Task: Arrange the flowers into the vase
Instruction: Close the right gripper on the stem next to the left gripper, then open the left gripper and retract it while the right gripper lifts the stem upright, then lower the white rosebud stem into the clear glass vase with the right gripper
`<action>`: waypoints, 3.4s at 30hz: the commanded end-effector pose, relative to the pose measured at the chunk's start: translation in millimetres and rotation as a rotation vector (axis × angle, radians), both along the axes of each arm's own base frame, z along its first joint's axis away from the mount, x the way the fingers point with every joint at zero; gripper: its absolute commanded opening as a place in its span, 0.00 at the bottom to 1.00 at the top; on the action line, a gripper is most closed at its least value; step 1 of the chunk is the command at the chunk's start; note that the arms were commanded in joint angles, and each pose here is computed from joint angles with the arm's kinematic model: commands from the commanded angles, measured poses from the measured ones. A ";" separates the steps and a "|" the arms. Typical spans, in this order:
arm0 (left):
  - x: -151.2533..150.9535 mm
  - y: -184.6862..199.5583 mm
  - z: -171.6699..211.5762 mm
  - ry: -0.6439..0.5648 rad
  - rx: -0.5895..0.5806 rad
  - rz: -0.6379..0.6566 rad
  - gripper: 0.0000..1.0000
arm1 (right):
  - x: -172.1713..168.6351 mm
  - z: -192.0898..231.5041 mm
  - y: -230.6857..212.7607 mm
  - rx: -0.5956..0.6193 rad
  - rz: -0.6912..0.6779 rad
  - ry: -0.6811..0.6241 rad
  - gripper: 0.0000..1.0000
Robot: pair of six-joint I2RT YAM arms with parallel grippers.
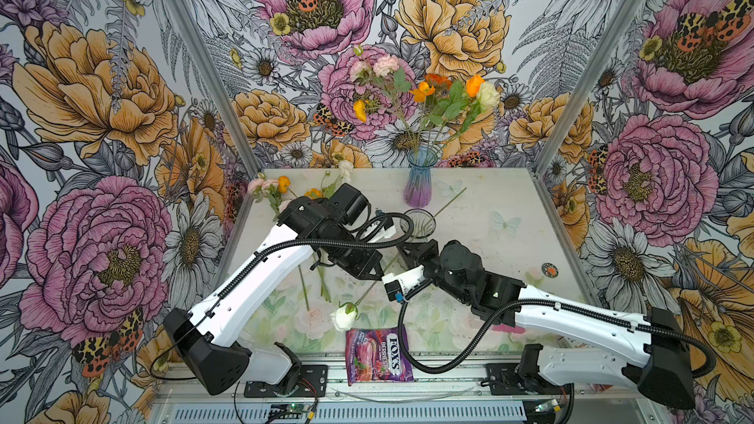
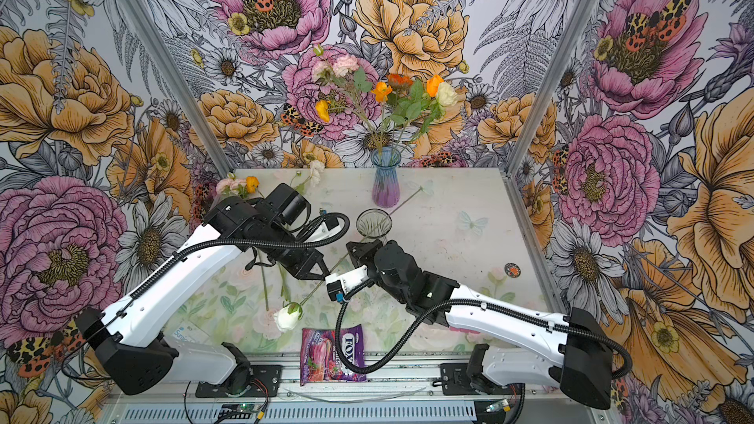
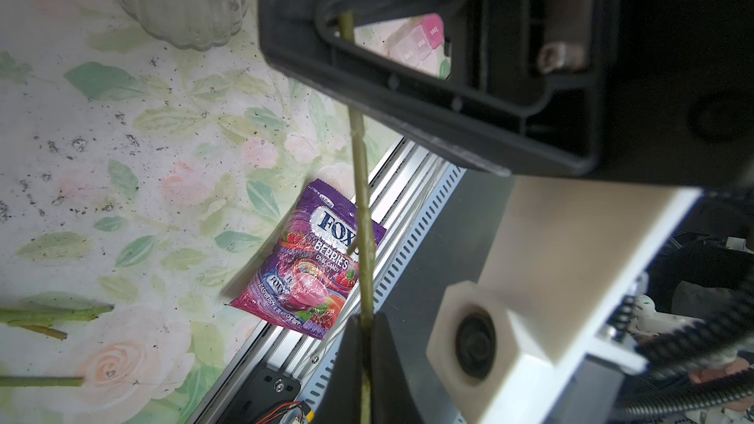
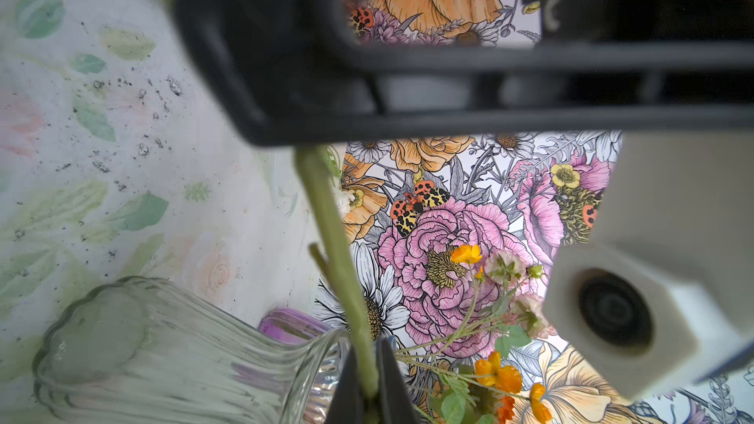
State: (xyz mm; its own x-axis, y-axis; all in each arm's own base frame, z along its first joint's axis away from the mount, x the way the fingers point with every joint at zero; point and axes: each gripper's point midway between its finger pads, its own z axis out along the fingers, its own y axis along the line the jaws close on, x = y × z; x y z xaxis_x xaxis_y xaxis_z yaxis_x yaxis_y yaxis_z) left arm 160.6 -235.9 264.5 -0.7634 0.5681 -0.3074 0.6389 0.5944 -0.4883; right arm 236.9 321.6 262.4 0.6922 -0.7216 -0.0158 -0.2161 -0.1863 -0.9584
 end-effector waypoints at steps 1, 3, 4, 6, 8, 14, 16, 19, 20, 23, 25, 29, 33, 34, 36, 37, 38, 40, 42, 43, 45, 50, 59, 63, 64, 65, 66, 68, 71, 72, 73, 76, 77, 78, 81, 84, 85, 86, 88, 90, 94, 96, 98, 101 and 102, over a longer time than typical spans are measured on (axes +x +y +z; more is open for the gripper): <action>5.7 3.1 9.6 -0.051 -0.021 -0.008 0.12 | -2.2 -4.8 0.6 -0.023 0.004 -0.007 0.04; 9.9 6.2 16.1 -0.074 -0.034 0.005 0.31 | -3.0 -7.6 1.7 -0.028 0.009 -0.003 0.03; 11.8 7.9 20.3 -0.089 -0.043 0.011 0.39 | -2.4 -8.4 2.2 -0.028 0.009 -0.003 0.02; 16.3 11.6 29.7 -0.121 -0.061 0.026 0.55 | -1.8 -9.7 3.2 -0.027 0.009 -0.004 0.00; 23.8 17.8 41.4 -0.174 -0.067 0.053 0.79 | -1.2 -8.8 4.9 -0.019 0.014 -0.006 0.00; 63.4 56.1 112.7 -0.509 -0.106 0.243 0.99 | 12.8 5.7 7.9 0.032 -0.014 -0.036 0.00; 78.0 79.3 145.7 -0.696 -0.121 0.364 0.99 | 23.3 29.9 8.7 0.149 -0.043 -0.012 0.00; 89.1 115.8 183.8 -0.963 -0.157 0.563 0.99 | 34.4 73.9 5.6 0.347 -0.066 0.064 0.00; 90.4 125.3 193.0 -1.036 -0.176 0.618 0.99 | 35.7 86.5 5.3 0.394 -0.068 0.083 0.00; 83.3 153.0 214.4 -1.220 -0.239 0.763 0.99 | 39.0 129.6 -0.4 0.544 -0.069 0.148 0.00; 79.2 168.0 217.4 -1.283 -0.257 0.842 0.99 | 38.1 154.8 -4.7 0.634 -0.053 0.204 0.00; 76.7 179.0 210.0 -1.310 -0.274 0.911 0.99 | 42.5 191.4 -13.8 0.816 -0.027 0.394 0.00; 76.8 172.9 191.3 -1.305 -0.305 0.886 0.99 | 48.4 218.0 -27.8 1.048 0.024 0.657 0.00; 75.8 169.9 186.6 -1.303 -0.315 0.869 0.99 | 49.6 221.5 -29.8 1.094 0.034 0.711 0.00; 72.8 153.8 173.2 -1.304 -0.352 0.769 0.99 | 50.8 224.2 -33.2 1.170 0.056 0.803 0.00; 72.4 146.8 165.4 -1.298 -0.368 0.730 0.99 | 50.8 223.6 -34.0 1.197 0.065 0.835 0.00; 71.7 139.3 157.3 -1.290 -0.379 0.684 0.99 | 51.2 223.1 -34.8 1.219 0.070 0.862 0.00; 70.3 121.5 137.1 -1.271 -0.391 0.567 0.99 | 50.4 224.6 -36.5 1.277 0.103 0.925 0.00; 69.8 109.2 118.3 -1.248 -0.390 0.483 0.99 | 50.0 226.9 -38.5 1.330 0.126 0.975 0.00; 70.3 105.1 108.3 -1.238 -0.383 0.452 0.99 | 49.5 228.8 -39.8 1.353 0.141 0.993 0.00; 71.2 101.7 94.0 -1.221 -0.375 0.428 0.99 | 52.3 228.2 -40.5 1.392 0.136 1.032 0.00; 68.3 102.1 83.9 -1.218 -0.383 0.429 0.99 | 59.6 207.0 -37.2 1.387 0.073 1.094 0.00; 65.9 95.7 75.8 -1.189 -0.400 0.403 0.99 | 71.7 148.3 -44.8 1.310 -0.080 1.039 0.00; 66.9 93.4 71.7 -1.173 -0.396 0.394 0.99 | 78.5 124.6 -46.2 1.297 -0.128 1.053 0.00; 67.3 92.8 70.9 -1.169 -0.396 0.392 0.99 | 80.9 116.3 -45.8 1.290 -0.144 1.063 0.00; 67.7 92.1 69.8 -1.165 -0.395 0.390 0.99 | 81.6 110.3 -44.7 1.284 -0.149 1.071 0.01; 68.2 91.1 68.5 -1.159 -0.396 0.387 0.99 | 81.8 101.7 -43.0 1.273 -0.148 1.077 0.01; 69.5 88.1 65.1 -1.142 -0.396 0.376 0.99 | 80.0 87.3 -41.8 1.271 -0.126 1.072 0.04; 71.3 84.5 59.1 -1.122 -0.382 0.358 0.99 | 84.2 59.6 -45.7 1.282 -0.158 1.067 0.12; 71.5 84.0 57.5 -1.119 -0.378 0.355 0.99 | 87.0 51.1 -46.5 1.272 -0.179 1.072 0.12; 71.7 83.4 57.0 -1.118 -0.376 0.352 0.99 | 88.6 44.7 -46.7 1.259 -0.189 1.079 0.13; 71.5 83.6 56.9 -1.120 -0.374 0.353 0.99 | 91.9 33.9 -46.5 1.241 -0.202 1.081 0.17; 71.6 83.7 56.1 -1.120 -0.370 0.355 0.99 | 92.8 33.2 -47.5 1.241 -0.202 1.071 0.21; 71.9 84.7 56.6 -1.124 -0.366 0.360 0.99 | 93.9 34.0 -49.0 1.249 -0.207 1.061 0.27; 73.3 88.9 57.3 -1.139 -0.349 0.382 0.99 | 97.7 36.6 -58.0 1.283 -0.237 1.016 0.45; 77.7 93.9 55.1 -1.145 -0.323 0.412 0.99 | 96.2 37.3 -65.7 1.280 -0.251 0.978 0.67; 81.0 96.9 53.2 -1.144 -0.305 0.432 0.99 | 94.4 37.9 -67.1 1.271 -0.253 0.974 0.85; 86.3 101.4 50.3 -1.141 -0.274 0.462 0.99 | 93.1 37.2 -69.5 1.260 -0.264 0.973 0.99; 103.8 122.7 42.6 -1.127 -0.159 0.595 0.99 | 90.0 39.1 -75.2 1.251 -0.284 0.966 1.00; 120.5 144.2 26.7 -1.071 -0.024 0.711 0.98 | 81.7 42.9 -80.1 1.236 -0.279 0.954 0.99; 145.0 168.3 -7.5 -0.853 0.136 0.866 0.87 | 62.2 56.1 -93.3 1.224 -0.251 0.896 0.99; 155.5 180.1 -20.3 -0.762 0.165 0.943 0.80 | 52.0 64.1 -97.1 1.208 -0.236 0.875 0.99; 165.9 186.1 -34.4 -0.675 0.165 0.995 0.72 | 38.5 70.4 -93.7 1.171 -0.183 0.872 1.00; 178.4 197.7 -60.0 -0.558 0.177 1.087 0.63 | 20.0 80.4 -82.1 1.183 -0.065 0.856 1.00; 180.5 201.6 -70.6 -0.523 0.191 1.115 0.61 | 14.6 83.2 -74.2 1.183 -0.028 0.874 0.99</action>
